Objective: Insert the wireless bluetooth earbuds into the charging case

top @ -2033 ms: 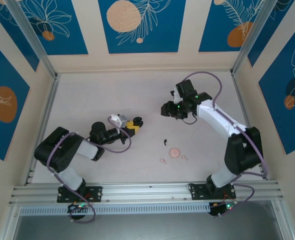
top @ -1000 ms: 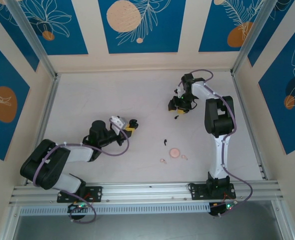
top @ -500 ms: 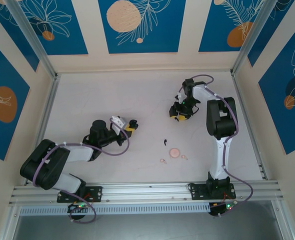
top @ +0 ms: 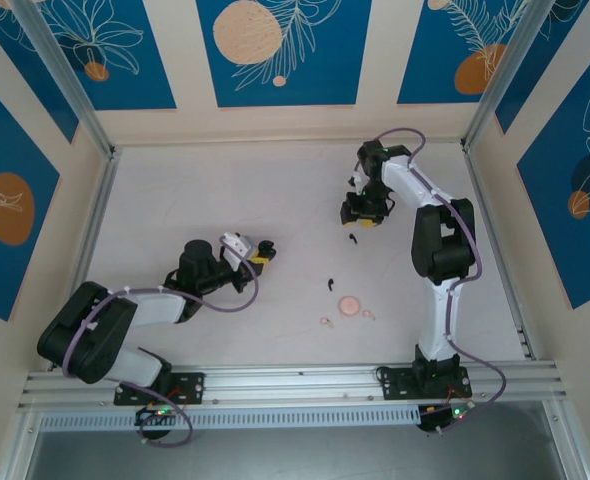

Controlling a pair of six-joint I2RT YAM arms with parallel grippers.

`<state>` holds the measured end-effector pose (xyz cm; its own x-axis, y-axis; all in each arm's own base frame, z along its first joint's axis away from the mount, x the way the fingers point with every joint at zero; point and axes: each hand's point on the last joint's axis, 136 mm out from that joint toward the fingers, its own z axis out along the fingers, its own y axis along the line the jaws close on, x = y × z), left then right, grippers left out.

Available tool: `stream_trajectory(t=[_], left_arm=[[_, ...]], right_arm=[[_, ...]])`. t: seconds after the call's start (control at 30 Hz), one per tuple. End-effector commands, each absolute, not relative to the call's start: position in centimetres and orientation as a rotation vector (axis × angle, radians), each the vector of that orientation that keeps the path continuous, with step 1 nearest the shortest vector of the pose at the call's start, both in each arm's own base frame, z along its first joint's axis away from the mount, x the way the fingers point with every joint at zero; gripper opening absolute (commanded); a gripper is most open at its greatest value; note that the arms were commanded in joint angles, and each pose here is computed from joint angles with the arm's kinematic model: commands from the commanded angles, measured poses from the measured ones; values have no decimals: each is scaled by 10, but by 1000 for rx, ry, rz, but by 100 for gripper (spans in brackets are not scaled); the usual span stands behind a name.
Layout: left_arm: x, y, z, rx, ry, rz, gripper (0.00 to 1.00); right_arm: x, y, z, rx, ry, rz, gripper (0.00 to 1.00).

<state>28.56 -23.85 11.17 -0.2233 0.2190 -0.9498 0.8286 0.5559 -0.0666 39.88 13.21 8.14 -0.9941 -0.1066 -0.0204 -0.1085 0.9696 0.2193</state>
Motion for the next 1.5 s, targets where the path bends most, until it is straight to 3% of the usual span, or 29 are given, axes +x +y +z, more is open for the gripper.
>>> stream_trajectory(t=[0.0, 0.37, 0.73, 1.47], left_arm=[[286, -244, 124, 910, 1696, -720, 8], [286, -242, 123, 927, 1709, -692, 8], [287, -241, 123, 929, 1717, -687, 8], [286, -241, 122, 937, 1725, -686, 8]], right_arm=[[391, 123, 66, -337, 3181, 179, 48], [407, 144, 44, -506, 3170, 242, 42], [404, 138, 22, -542, 3221, 116, 37], [386, 138, 22, -556, 3297, 58, 28]])
